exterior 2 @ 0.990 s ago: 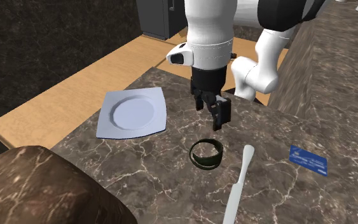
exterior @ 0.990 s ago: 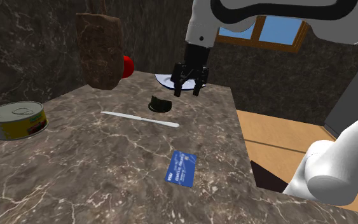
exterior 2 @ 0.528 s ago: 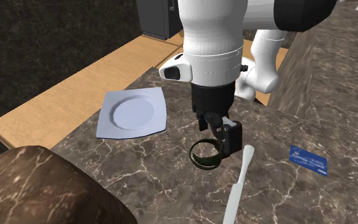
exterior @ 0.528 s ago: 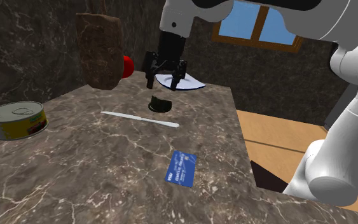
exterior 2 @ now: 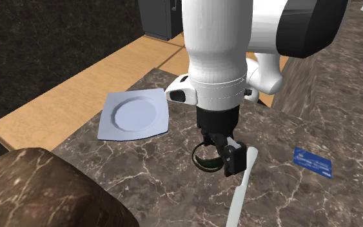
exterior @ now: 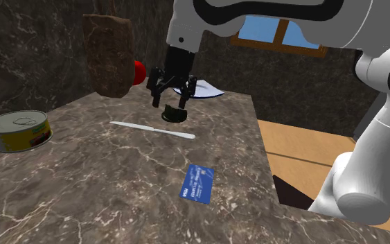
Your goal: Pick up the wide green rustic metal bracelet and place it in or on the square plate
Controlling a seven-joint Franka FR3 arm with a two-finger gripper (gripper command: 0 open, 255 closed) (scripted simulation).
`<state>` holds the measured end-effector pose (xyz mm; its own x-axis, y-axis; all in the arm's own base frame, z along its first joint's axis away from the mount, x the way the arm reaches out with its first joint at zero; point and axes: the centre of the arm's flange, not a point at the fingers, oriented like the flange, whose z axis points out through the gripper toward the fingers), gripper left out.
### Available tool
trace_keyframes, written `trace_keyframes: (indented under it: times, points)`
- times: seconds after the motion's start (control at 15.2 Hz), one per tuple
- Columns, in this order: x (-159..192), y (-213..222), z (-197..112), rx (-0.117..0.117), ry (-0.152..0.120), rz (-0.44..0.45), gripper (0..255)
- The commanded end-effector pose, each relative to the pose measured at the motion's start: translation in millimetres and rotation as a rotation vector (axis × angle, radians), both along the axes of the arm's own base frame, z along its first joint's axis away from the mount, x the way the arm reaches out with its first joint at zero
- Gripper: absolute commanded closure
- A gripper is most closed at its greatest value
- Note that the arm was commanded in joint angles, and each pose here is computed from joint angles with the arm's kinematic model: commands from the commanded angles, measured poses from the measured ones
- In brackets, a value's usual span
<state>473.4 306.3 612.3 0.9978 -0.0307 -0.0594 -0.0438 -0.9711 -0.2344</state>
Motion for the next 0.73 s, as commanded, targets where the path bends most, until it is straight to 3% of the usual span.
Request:
trace_keyframes:
  times: [0.0,0.46,0.53,0.66]
  points:
    - [-0.7,0.9,-7.1,0.0,0.0,0.0,0]
    - [-0.7,1.0,-7.0,0.0,0.0,0.0,0]
    - [-0.7,1.0,-7.0,0.0,0.0,0.0,255]
    - [-0.7,1.0,-7.0,0.0,0.0,0.0,255]
